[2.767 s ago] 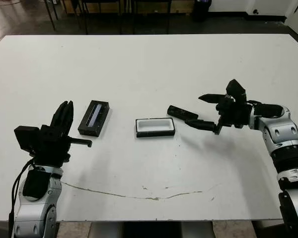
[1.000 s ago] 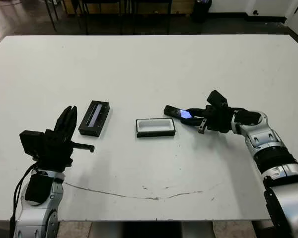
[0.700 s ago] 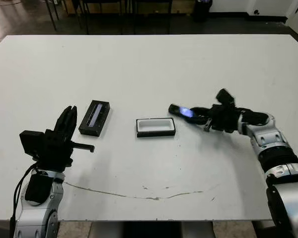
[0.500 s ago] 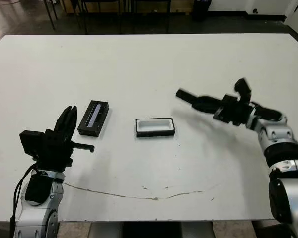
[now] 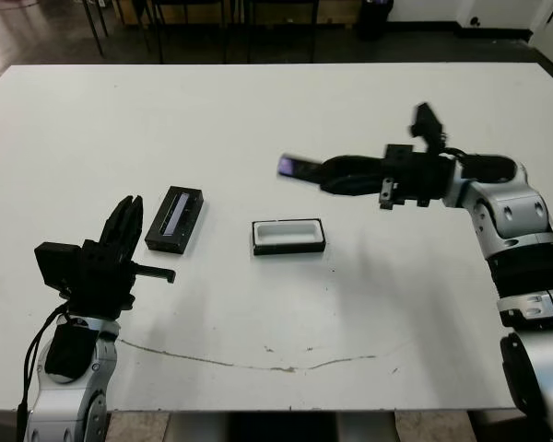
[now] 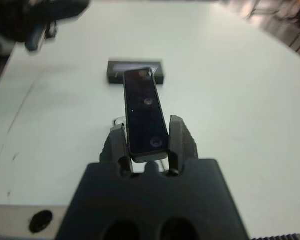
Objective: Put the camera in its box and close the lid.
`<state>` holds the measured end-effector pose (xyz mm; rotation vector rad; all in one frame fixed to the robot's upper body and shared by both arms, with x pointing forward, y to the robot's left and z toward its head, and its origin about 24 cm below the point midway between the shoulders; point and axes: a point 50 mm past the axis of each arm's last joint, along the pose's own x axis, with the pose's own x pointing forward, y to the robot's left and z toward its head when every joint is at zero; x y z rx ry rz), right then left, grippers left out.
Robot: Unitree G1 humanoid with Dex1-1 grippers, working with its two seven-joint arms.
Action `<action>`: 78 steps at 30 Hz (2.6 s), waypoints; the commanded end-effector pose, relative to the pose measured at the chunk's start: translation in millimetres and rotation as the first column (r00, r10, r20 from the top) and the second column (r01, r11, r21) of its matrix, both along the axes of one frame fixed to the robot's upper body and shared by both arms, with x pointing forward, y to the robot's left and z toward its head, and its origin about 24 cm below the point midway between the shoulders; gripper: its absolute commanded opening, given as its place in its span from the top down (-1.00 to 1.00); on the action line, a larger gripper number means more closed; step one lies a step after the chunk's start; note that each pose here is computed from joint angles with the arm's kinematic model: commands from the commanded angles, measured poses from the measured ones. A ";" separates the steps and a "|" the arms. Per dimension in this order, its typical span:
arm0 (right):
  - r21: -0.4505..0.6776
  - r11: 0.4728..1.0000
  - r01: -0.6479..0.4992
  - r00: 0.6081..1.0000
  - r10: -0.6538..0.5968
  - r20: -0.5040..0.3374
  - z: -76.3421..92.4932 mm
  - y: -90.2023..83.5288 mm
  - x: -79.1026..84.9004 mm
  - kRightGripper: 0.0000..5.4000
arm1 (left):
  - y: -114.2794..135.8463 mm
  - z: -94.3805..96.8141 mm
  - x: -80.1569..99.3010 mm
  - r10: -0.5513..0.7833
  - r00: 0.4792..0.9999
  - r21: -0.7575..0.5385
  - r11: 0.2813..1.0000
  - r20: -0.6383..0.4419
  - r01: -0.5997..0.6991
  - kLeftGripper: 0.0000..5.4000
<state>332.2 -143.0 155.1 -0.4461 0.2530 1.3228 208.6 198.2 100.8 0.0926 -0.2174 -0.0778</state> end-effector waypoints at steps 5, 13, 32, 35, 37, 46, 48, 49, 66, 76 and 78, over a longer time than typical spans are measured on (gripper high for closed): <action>-0.164 0.984 -0.072 0.997 0.071 -0.010 -2.8 15.9 -4.2 0.98 | -0.6 -5.6 -4.5 0.013 0.999 0.001 1.000 -0.045 -0.013 1.00; -0.233 0.969 -0.079 0.997 0.078 -0.012 -16.6 18.5 -5.7 0.98 | -1.5 -8.3 -4.9 0.013 0.998 0.002 1.000 -0.054 -0.013 1.00; -0.228 0.973 0.033 0.999 -0.033 0.004 -18.9 6.7 7.8 0.98 | -0.8 -10.1 -4.0 0.017 0.998 0.000 1.000 -0.054 -0.017 1.00; -0.238 0.971 0.030 0.999 -0.032 -0.002 -20.4 6.0 8.5 0.98 | -0.7 -10.4 -4.3 0.020 0.998 0.000 1.000 -0.053 -0.020 1.00; -0.242 0.970 0.024 1.000 -0.026 -0.004 -22.4 6.2 8.5 0.98 | -0.9 -10.2 -4.6 0.020 0.998 -0.002 1.000 -0.052 -0.020 1.00; -0.272 0.962 -0.012 1.000 0.015 0.011 -33.6 8.2 6.8 0.98 | -1.2 -10.9 -6.0 0.021 0.999 -0.007 1.000 -0.050 -0.022 1.00; -0.275 0.961 -0.013 1.000 0.015 0.003 -35.7 8.1 6.8 0.98 | -1.0 -11.2 -6.2 0.020 0.998 -0.011 1.000 -0.053 -0.020 1.00; -0.280 0.960 -0.012 1.000 0.012 -0.001 -36.5 8.1 6.7 0.98 | -0.9 -11.2 -6.3 0.020 0.998 -0.008 1.000 -0.053 -0.021 1.00; -0.286 0.957 -0.042 0.999 0.035 -0.030 -43.3 7.8 5.6 0.98 | -2.2 -12.4 -7.1 0.022 0.998 -0.002 1.000 -0.057 -0.022 1.00; -0.285 0.957 -0.058 0.997 0.041 -0.063 -46.3 10.4 6.6 0.98 | -2.9 -13.4 -7.5 0.022 0.998 -0.001 1.000 -0.056 -0.023 1.00; -0.276 0.960 -0.049 0.997 0.031 -0.070 -47.1 12.2 6.8 0.98 | -3.2 -13.6 -7.6 0.021 0.998 -0.002 1.000 -0.058 -0.022 1.00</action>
